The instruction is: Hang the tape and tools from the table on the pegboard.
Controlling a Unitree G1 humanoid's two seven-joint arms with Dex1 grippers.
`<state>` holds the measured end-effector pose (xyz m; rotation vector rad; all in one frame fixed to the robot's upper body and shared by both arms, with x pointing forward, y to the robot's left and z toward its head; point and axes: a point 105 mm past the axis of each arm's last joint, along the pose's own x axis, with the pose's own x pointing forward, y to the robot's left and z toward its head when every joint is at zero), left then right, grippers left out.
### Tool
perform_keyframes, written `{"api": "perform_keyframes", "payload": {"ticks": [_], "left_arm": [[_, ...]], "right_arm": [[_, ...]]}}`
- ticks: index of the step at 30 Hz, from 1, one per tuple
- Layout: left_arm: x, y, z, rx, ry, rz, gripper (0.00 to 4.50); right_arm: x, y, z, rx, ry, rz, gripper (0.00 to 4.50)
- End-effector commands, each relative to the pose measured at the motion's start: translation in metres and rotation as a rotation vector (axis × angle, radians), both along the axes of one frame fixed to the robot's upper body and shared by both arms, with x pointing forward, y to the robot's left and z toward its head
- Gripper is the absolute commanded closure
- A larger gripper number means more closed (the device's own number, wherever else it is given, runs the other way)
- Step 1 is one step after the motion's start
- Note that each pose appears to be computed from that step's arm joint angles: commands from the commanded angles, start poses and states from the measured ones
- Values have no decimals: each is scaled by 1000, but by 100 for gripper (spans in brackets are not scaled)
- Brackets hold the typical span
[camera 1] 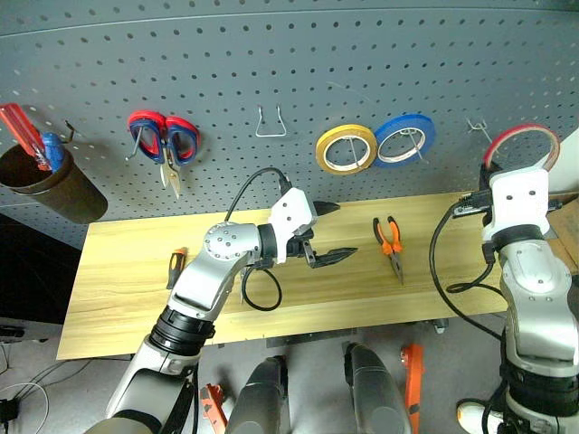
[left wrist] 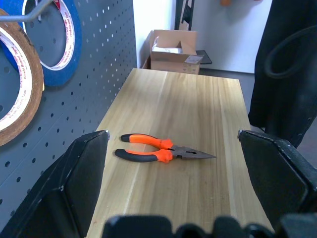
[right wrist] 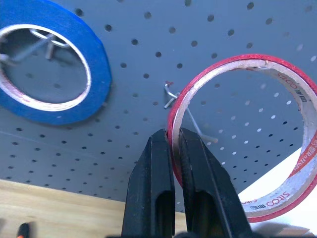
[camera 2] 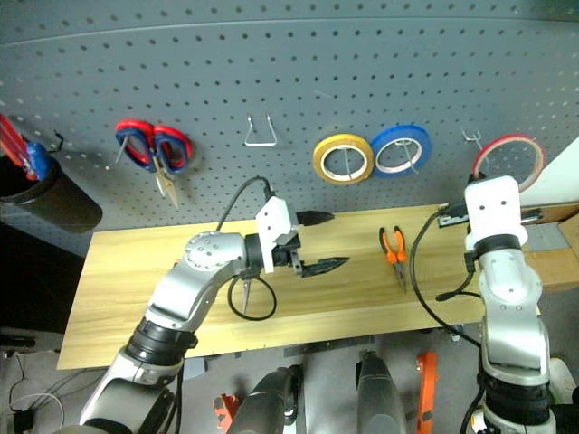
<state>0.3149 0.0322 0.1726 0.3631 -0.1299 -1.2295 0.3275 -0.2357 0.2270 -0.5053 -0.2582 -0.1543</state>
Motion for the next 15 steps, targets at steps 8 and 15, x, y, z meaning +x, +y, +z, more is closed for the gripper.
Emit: {"api": "perform_keyframes", "payload": {"ticks": [8, 15], "left_arm": [[-8, -6, 28, -101, -63, -23, 0], [-16, -6, 42, -201, -34, -54, 0]], "right_arm": [[27, -8, -2, 139, -11, 117, 447], [30, -8, -10, 157, -7, 123, 359]]}}
